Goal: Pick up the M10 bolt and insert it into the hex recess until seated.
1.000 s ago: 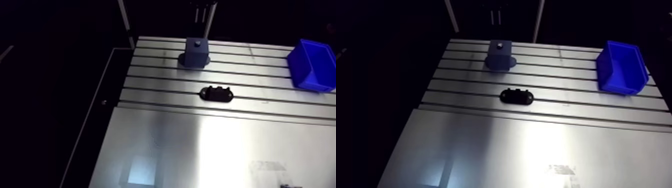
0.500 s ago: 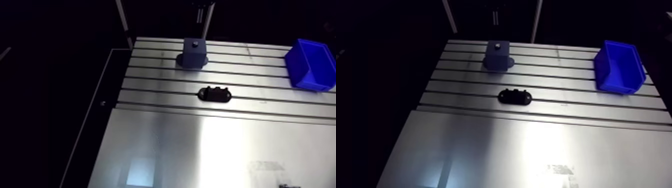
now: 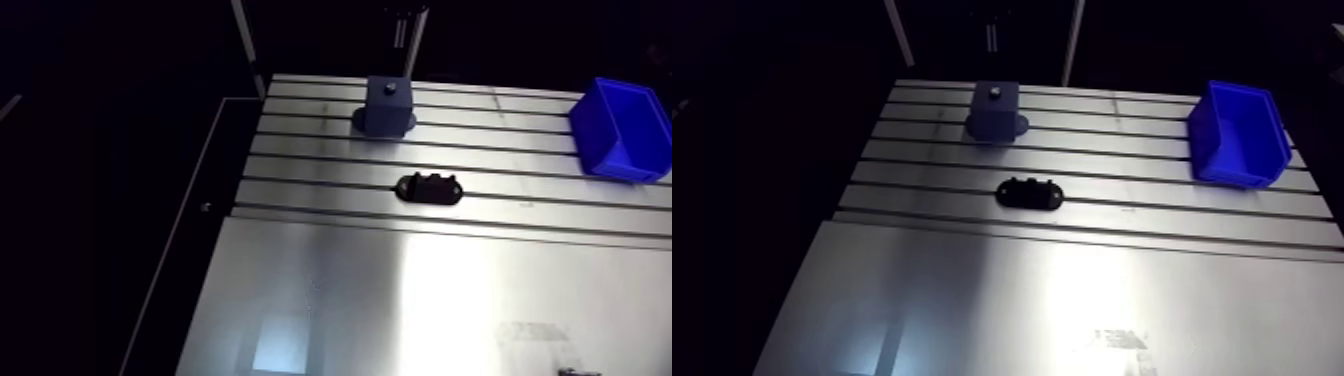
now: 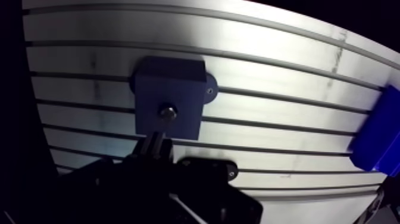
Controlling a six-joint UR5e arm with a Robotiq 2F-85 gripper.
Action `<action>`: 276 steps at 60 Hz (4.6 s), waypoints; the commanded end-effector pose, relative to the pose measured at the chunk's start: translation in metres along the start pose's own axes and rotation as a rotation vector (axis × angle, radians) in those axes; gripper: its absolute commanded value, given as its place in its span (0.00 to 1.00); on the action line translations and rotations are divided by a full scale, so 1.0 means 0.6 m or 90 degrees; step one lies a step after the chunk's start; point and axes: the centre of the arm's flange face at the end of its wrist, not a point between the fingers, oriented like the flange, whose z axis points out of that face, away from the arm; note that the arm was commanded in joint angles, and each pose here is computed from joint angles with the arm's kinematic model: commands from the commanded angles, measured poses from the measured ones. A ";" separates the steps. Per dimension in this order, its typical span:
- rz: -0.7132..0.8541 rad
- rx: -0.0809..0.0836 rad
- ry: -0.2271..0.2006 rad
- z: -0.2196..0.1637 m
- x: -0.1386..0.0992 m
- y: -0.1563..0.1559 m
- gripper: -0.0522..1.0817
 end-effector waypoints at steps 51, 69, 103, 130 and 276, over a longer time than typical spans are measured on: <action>-0.004 -0.002 0.006 0.056 -0.012 -0.005 0.98; -0.014 -0.004 0.014 0.066 -0.019 -0.011 0.98; -0.013 -0.005 0.031 0.078 -0.037 -0.014 0.98; -0.013 -0.005 0.034 0.085 -0.038 -0.014 0.98; -0.015 -0.007 0.045 0.106 -0.031 -0.008 0.98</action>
